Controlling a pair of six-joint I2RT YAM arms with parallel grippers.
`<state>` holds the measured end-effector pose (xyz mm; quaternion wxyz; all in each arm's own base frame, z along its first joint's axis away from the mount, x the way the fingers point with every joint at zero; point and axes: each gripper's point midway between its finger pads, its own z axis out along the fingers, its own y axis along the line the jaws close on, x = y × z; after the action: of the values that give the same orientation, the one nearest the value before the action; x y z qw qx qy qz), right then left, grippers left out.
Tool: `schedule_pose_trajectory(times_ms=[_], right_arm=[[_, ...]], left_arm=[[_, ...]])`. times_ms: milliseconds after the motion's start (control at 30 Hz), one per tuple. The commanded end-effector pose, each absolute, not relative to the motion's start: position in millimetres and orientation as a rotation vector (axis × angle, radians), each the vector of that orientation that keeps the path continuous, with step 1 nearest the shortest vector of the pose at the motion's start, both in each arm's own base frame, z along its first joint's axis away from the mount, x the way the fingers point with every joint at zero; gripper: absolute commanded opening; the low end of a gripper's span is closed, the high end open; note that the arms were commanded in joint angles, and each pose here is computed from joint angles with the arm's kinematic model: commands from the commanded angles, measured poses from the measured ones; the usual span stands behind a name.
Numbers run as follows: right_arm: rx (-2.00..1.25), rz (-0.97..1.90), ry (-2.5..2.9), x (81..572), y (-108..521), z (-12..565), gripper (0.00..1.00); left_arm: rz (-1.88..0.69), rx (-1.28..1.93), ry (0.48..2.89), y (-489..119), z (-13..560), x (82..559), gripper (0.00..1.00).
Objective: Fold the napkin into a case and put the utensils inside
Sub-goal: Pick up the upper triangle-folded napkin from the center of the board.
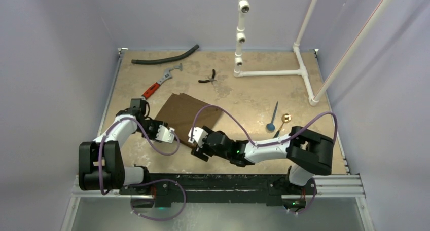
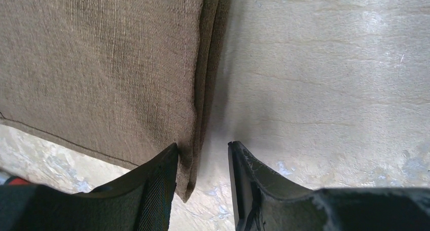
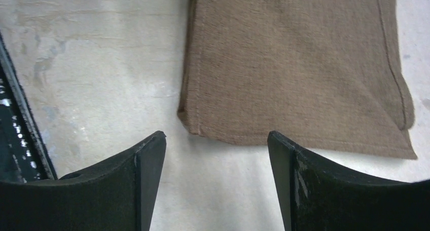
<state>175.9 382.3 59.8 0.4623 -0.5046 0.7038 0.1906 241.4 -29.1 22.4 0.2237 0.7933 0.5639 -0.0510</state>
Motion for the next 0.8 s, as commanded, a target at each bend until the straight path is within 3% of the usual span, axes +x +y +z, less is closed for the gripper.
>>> schedule_pose_trajectory(times_ms=[0, 300, 633, 767], right_arm=[[-1.264, 0.554, 1.644, 170.5, 407.9, 71.2, 0.77], [-1.275, 0.534, 1.719, 176.9, 427.7, 43.2, 0.73], [-1.22, 0.444, 1.875, 177.2, 396.7, 20.1, 0.52], [-1.203, 0.411, 1.898, 175.9, 381.8, 22.3, 0.51]], left_arm=[[-0.148, 2.121, 1.587, -24.5, 24.5, 243.9, 0.4], [-0.121, 2.059, 1.596, -22.9, 30.7, 249.9, 0.4], [-0.122, 2.064, 1.56, -25.8, 32.7, 250.0, 0.4], [-0.136, 2.087, 1.528, -28.9, 31.1, 246.4, 0.41]])
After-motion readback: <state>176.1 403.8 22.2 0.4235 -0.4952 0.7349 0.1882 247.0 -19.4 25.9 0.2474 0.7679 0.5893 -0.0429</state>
